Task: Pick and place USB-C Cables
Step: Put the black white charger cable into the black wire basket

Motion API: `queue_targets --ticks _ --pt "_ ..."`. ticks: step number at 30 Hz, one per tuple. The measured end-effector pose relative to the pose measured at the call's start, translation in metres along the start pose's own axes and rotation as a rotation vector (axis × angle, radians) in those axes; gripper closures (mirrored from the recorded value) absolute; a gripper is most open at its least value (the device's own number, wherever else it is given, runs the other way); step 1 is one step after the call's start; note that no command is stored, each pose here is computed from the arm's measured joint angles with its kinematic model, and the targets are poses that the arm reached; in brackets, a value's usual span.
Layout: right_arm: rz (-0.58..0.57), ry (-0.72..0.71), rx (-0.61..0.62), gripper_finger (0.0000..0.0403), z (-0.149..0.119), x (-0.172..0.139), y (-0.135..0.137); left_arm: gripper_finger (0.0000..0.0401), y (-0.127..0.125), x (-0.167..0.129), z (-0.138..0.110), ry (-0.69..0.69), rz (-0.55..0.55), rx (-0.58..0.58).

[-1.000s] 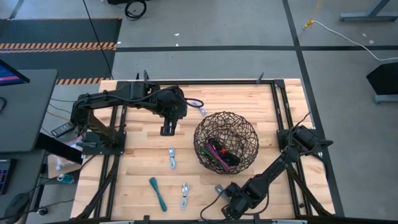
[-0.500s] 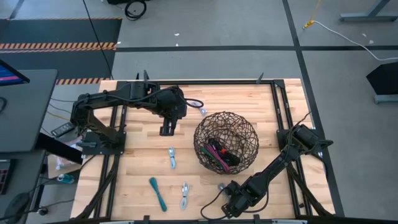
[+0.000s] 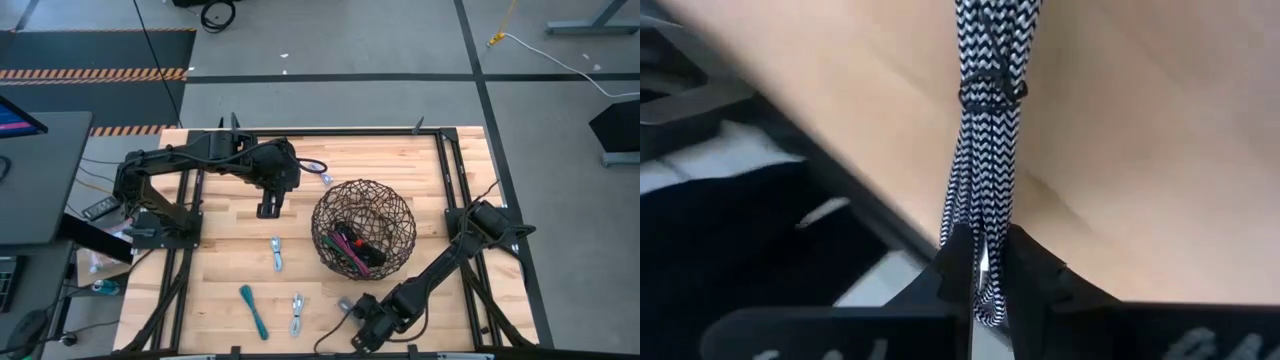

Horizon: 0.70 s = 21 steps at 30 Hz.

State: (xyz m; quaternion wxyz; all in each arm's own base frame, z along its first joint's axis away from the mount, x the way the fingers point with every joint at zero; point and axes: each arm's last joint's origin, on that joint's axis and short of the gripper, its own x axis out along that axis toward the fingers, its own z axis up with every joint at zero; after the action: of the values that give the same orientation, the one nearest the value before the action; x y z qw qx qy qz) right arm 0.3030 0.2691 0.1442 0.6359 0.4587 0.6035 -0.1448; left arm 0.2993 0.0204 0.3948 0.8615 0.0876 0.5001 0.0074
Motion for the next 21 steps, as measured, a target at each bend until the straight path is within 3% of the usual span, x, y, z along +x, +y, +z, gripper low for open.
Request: queue_targets --ticks 4,7,11,15,18,21 --pt "0.052 -0.091 -0.114 0.037 0.011 -0.025 0.021 0.0399 0.0 0.0 0.0 0.0 0.0 0.0" --pt "0.029 -0.166 -0.184 0.0396 0.022 -0.048 0.029 0.0399 0.0 0.0 0.0 0.0 0.0 0.0" --pt "0.007 -0.268 -0.236 0.0396 0.04 -0.086 0.035 0.0399 0.0 0.0 0.0 0.0 0.0 0.0" --pt "0.055 -0.408 -0.301 0.0396 0.055 -0.125 0.044 0.0399 0.0 0.0 -0.001 0.006 -0.001 0.0" --pt "0.071 -0.471 -0.359 0.0396 0.063 -0.152 0.045 0.0399 0.0 0.0 -0.001 0.007 -0.001 0.0" --pt "0.013 -0.495 -0.405 0.0396 0.07 -0.174 0.034 0.0399 0.0 0.0 -0.001 0.007 -0.001 0.002"
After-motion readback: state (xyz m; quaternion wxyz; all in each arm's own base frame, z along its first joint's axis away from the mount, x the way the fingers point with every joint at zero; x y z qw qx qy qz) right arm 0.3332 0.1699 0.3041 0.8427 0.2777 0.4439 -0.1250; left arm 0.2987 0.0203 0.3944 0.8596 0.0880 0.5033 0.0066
